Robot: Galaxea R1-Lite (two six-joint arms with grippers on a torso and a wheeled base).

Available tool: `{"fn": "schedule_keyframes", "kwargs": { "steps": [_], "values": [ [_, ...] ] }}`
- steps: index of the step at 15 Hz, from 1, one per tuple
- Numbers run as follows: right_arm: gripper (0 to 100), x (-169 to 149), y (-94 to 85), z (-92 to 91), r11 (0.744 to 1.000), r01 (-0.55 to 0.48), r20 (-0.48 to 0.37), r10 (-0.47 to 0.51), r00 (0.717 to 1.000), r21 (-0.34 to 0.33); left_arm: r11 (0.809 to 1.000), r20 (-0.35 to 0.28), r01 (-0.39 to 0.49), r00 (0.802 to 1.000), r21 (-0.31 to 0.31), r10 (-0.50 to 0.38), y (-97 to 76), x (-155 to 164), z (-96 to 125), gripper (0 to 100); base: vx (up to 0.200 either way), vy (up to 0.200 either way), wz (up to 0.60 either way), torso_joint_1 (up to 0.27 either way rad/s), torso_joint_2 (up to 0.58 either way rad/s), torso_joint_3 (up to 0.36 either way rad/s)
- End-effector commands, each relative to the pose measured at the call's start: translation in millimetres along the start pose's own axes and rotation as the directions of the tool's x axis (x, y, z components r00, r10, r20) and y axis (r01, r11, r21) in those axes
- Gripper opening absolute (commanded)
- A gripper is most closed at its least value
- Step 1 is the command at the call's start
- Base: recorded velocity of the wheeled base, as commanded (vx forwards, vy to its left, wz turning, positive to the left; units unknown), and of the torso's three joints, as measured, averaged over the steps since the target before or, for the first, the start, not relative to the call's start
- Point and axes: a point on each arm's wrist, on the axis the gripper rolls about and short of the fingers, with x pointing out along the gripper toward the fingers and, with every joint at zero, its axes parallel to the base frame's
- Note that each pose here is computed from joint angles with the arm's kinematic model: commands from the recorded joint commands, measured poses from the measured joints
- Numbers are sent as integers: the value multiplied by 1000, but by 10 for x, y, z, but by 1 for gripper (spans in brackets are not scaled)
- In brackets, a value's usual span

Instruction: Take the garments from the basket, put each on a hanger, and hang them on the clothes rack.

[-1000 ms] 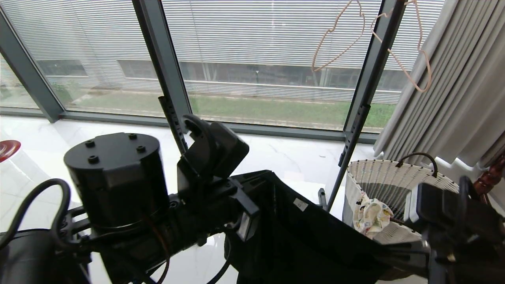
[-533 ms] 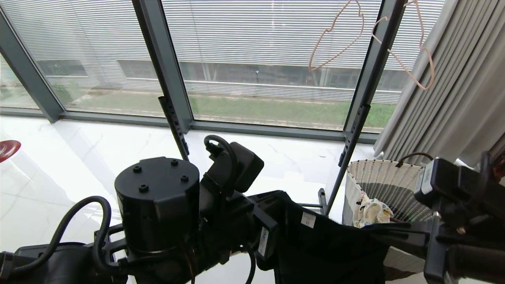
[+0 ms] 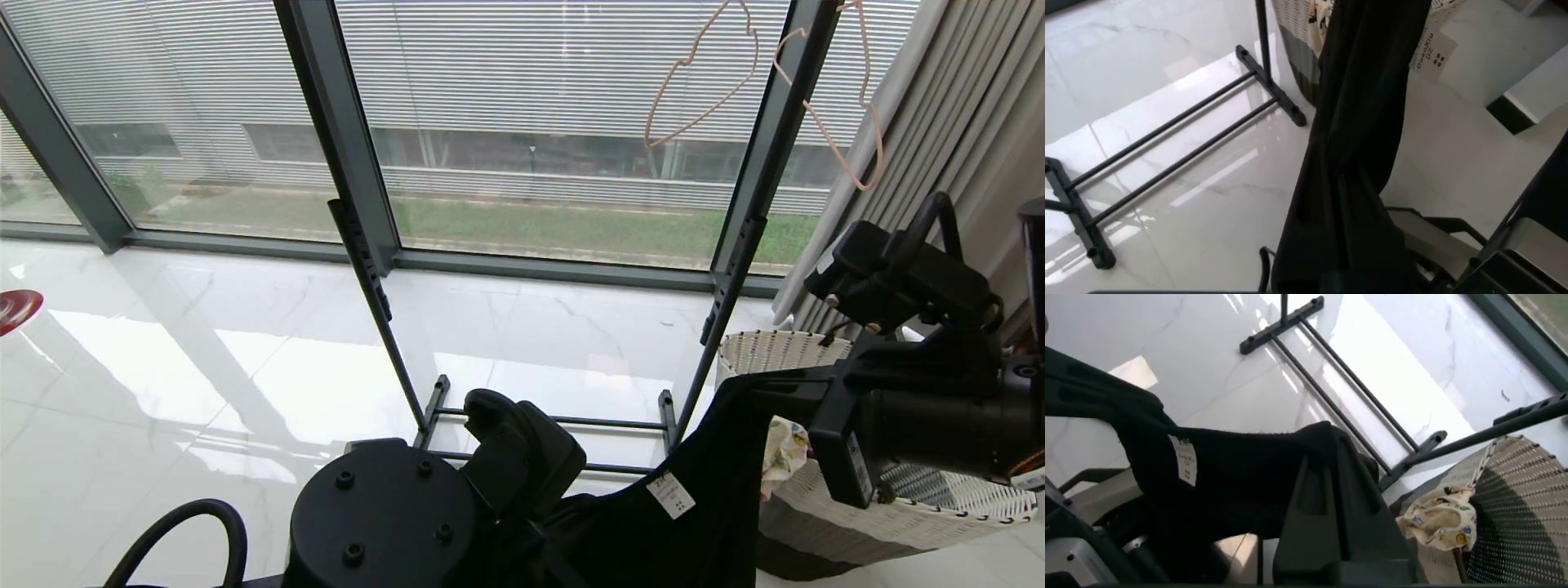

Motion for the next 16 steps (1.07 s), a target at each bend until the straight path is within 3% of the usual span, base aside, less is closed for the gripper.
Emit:
{"fn": "schedule_keyframes", "kwargs": {
  "steps": [1, 7, 9, 10, 12, 13, 14, 15, 16],
  "values": [
    [100, 5, 4, -27, 1000, -1, -16, 1, 1000, -2, 1000, 8, -17, 1000, -4, 17, 14, -1, 16, 0, 0, 0, 0, 0, 0, 0],
    [100, -410, -32, -249, 1000, -6, -128, 6, 992, -4, 981, 3, -192, 981, -35, 192, 277, 5, 25, 0, 0, 0, 0, 0, 0, 0],
    [100, -508, -299, -369, 983, 175, -160, -163, 974, 63, 959, -26, -284, 959, -24, 283, 551, -204, 15, 0, 0, 0, 0, 0, 0, 0],
    [100, -548, -420, -456, 957, 277, -202, -256, 946, 86, 942, -47, -337, 941, -10, 336, 704, -358, -18, 0, 0, 0, 0, 0, 0, 0],
    [100, -724, -696, -731, 862, 496, -306, -446, 841, 107, 848, -73, -527, 849, -56, 523, 1107, -843, -149, 0, 0, 0, 0, 0, 0, 0],
    [100, -753, -729, -780, 846, 525, -323, -471, 821, 98, 825, -83, -560, 828, -68, 555, 1157, -927, -196, 0, 0, 0, 0, 0, 0, 0],
    [100, -842, -786, -907, 803, 592, -356, -533, 767, 73, 746, -107, -658, 753, -107, 649, 1270, -1188, -327, 0, 0, 0, 0, 0, 0, 0],
    [100, -881, -810, -973, 776, 627, -368, -564, 739, 68, 688, -121, -716, 698, -119, 705, 1322, -1338, -405, 0, 0, 0, 0, 0, 0, 0],
    [100, -907, -835, -1023, 751, 657, -372, -592, 715, 69, 617, -146, -778, 629, -122, 764, 1371, -1486, -501, 0, 0, 0, 0, 0, 0, 0]
  ]
}}
